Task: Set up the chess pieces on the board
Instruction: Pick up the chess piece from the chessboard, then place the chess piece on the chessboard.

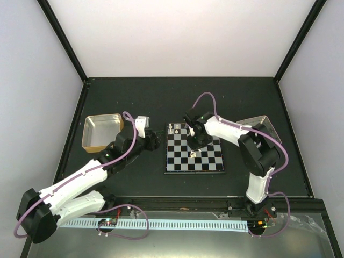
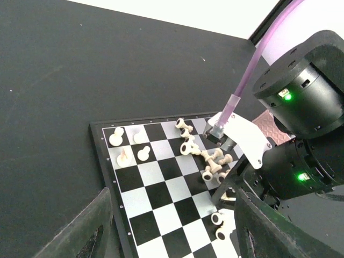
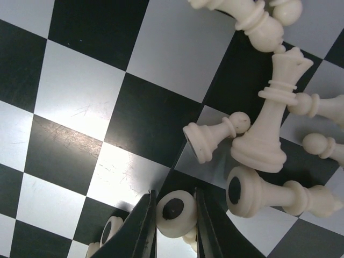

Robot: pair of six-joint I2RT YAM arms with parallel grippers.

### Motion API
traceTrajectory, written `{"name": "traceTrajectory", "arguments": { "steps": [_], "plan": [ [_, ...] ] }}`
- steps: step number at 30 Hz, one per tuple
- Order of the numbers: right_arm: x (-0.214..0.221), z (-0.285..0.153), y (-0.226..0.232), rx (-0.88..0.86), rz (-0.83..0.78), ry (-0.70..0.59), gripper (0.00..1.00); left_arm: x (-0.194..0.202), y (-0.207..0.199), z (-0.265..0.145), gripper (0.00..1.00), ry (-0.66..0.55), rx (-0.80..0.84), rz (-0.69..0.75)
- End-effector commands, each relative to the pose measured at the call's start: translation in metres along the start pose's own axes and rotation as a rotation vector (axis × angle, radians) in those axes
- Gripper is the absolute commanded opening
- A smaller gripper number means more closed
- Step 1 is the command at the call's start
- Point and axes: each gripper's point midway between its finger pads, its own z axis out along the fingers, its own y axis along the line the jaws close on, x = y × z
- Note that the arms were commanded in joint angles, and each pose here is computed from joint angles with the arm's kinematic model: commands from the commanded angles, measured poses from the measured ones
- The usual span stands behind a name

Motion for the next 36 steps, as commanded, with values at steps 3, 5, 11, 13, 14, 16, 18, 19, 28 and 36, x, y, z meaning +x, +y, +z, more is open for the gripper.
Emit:
{"name": "traceTrajectory", "arguments": {
  "steps": [3,5,11,13,14,16,18,19,28,36],
  "plan": [
    [-0.014,-0.025,0.002,-0.012,0.062,-0.115,0.12,-0.001,-0.01,-0.003,0.65,-0.001,0.067,0.004],
    [-0.023,-0.042,0.01,-0.069,0.107,-0.185,0.12,0.0,-0.014,-0.004,0.65,0.006,0.089,-0.001],
    [-0.053,-0.125,0.053,-0.433,0.32,-0.437,0.14,-0.002,-0.027,-0.008,0.67,-0.02,0.173,-0.033],
    [-0.06,-0.154,0.067,-0.603,0.429,-0.508,0.14,-0.005,-0.03,-0.01,0.68,-0.044,0.201,-0.047],
    [-0.063,-0.171,0.073,-0.703,0.488,-0.543,0.15,-0.006,-0.033,-0.012,0.68,-0.059,0.221,-0.05],
    [-0.065,-0.196,0.077,-0.871,0.62,-0.592,0.15,-0.011,-0.038,-0.016,0.69,-0.099,0.264,-0.057],
    [-0.065,-0.216,0.079,-1.028,0.726,-0.614,0.15,-0.017,-0.046,-0.021,0.7,-0.145,0.32,-0.053],
    [-0.065,-0.227,0.08,-1.099,0.764,-0.62,0.15,-0.02,-0.05,-0.024,0.71,-0.168,0.348,-0.047],
    [-0.052,-0.234,0.097,-1.397,1.023,-0.414,0.13,-0.034,-0.084,-0.035,0.71,-0.261,0.511,0.039],
    [-0.047,-0.242,0.118,-1.531,1.074,-0.296,0.13,-0.04,-0.085,-0.026,0.56,-0.319,0.462,0.077]
  ]
}}
